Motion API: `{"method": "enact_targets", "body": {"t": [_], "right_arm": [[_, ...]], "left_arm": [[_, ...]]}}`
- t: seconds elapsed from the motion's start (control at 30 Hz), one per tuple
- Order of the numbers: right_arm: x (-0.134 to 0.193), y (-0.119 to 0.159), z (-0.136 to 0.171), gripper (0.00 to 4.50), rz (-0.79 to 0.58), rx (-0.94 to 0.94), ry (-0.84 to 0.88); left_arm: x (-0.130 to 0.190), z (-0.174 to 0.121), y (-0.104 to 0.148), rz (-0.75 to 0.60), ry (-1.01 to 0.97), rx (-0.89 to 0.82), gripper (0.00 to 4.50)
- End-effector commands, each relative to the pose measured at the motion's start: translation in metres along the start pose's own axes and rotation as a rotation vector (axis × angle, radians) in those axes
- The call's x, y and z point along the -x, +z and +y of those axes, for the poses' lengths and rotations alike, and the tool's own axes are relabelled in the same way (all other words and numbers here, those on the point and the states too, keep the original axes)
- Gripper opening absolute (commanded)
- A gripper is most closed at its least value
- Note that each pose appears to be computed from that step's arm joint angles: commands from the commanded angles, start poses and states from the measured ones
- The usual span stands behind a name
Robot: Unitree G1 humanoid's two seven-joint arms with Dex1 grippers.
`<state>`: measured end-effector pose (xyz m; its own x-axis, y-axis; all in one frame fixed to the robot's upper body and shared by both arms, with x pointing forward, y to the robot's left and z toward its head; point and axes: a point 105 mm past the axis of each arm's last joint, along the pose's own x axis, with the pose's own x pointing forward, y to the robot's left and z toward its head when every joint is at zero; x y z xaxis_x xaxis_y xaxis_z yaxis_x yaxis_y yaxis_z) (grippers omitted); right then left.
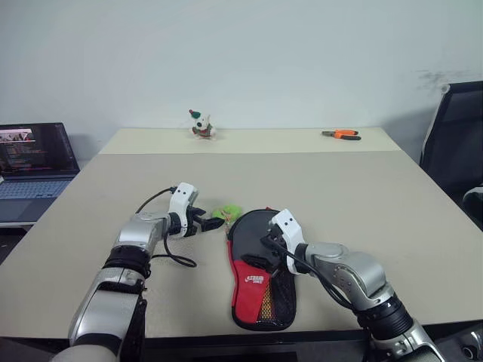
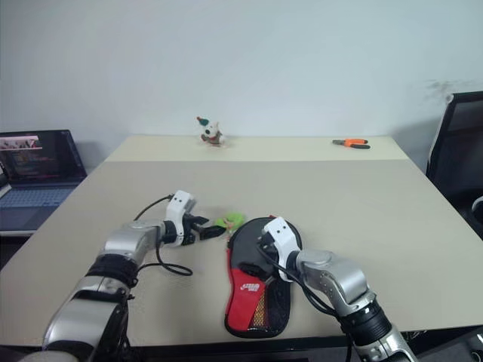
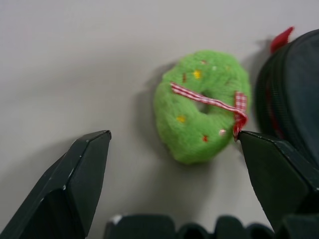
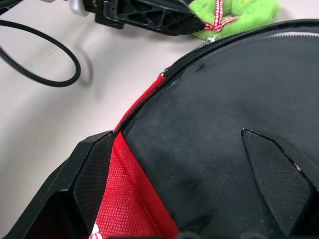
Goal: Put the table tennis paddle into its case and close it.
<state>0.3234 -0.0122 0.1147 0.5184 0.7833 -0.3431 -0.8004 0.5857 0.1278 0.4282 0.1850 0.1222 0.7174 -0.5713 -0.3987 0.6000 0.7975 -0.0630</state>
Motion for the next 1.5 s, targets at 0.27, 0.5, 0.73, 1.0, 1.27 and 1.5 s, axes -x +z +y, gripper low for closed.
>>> {"method": "enact_targets", "body": {"t": [0.27,0.5,0.73,1.0,1.27,1.5], "right_arm": [[0.004,0.012,0.005,4.50,-0.051,0.017,-0.008],[0.004,0.013,0.003,4.50,-0.057,0.012,-0.023],[0.001,0.016,-0.007,4.50,-0.063,0.032,-0.083],[-0.008,-0.026,-0.008,4.50,0.116,0.045,-0.078],[-0.008,-0.042,-0.001,4.50,0.204,0.011,-0.003],[-0.001,-0.061,0.018,4.50,0.301,0.031,0.098]], "left_arm": [[-0.020,-0.020,0.016,-0.011,-0.086,-0.067,4.46],[-0.023,-0.020,0.007,0.009,-0.076,-0.061,2.84],[-0.022,-0.019,0.006,0.004,-0.070,-0.052,0.44],[-0.023,-0.017,0.025,-0.053,-0.020,-0.086,0.01],[-0.029,-0.007,0.049,-0.033,0.133,-0.291,0.01],[-0.041,-0.012,0.056,0.001,0.214,-0.446,0.01]]}}
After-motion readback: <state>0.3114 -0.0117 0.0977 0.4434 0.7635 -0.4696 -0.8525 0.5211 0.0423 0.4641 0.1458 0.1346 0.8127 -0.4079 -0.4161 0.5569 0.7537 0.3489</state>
